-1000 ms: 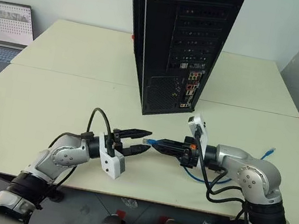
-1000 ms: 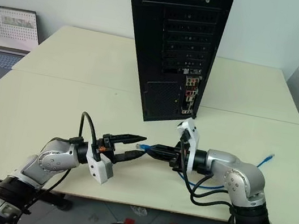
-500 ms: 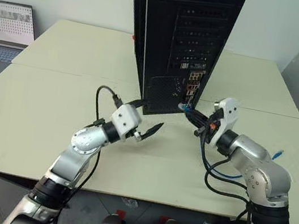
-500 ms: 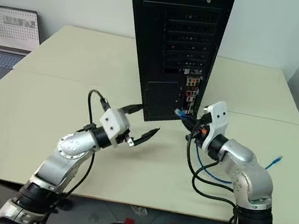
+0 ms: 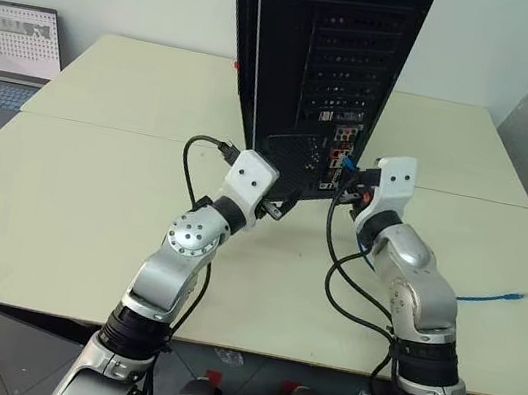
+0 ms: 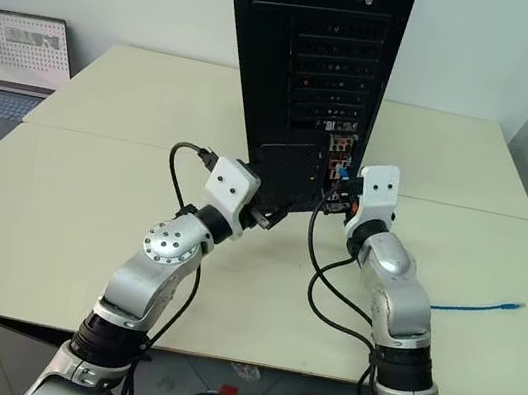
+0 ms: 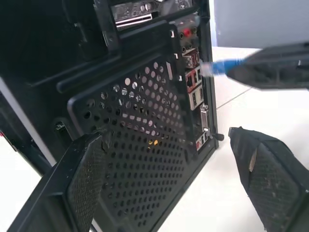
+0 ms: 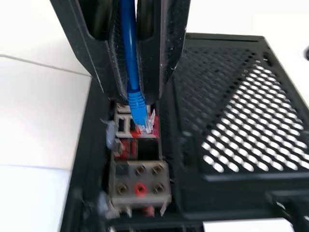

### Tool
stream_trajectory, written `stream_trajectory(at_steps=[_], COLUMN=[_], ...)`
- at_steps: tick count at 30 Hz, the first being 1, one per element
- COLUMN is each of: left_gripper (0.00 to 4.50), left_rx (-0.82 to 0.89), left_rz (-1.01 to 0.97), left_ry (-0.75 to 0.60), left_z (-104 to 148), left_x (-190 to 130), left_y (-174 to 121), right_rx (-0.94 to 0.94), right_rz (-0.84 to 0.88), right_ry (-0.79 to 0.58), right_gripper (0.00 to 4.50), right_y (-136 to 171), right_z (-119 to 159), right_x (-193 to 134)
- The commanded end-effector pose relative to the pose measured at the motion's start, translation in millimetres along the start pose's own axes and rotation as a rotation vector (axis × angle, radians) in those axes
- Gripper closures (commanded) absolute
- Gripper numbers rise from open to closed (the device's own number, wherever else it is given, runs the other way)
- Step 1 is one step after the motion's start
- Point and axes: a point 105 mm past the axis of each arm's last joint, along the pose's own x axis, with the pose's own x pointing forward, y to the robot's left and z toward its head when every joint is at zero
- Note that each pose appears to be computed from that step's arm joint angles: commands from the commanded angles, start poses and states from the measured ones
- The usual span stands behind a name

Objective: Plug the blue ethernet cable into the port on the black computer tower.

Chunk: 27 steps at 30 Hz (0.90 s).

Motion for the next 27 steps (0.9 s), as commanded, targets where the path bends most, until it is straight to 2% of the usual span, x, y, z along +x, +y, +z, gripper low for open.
stream_trajectory(at_steps=[1, 12, 27], left_gripper=[0.36, 0.36, 0.36], left_rx=[0.022, 0.031, 0.026], left_rz=[0.017, 0.007, 0.008], left_ry=[-0.067, -0.073, -0.067], left_z=[19.0, 19.7, 18.0], left_x=[-0.8, -2.2, -3.6], left_y=[3.4, 1.4, -0.3], right_rx=[-0.002, 0.021, 0.027], right_rz=[-0.012, 0.007, -0.011], right_ry=[-0.061, -0.065, -0.069], right_gripper=[4.5, 4.5, 4.5], right_y=[3.1, 10.0, 4.2], right_z=[15.8, 17.6, 18.5], right_x=[4.8, 10.3, 17.6])
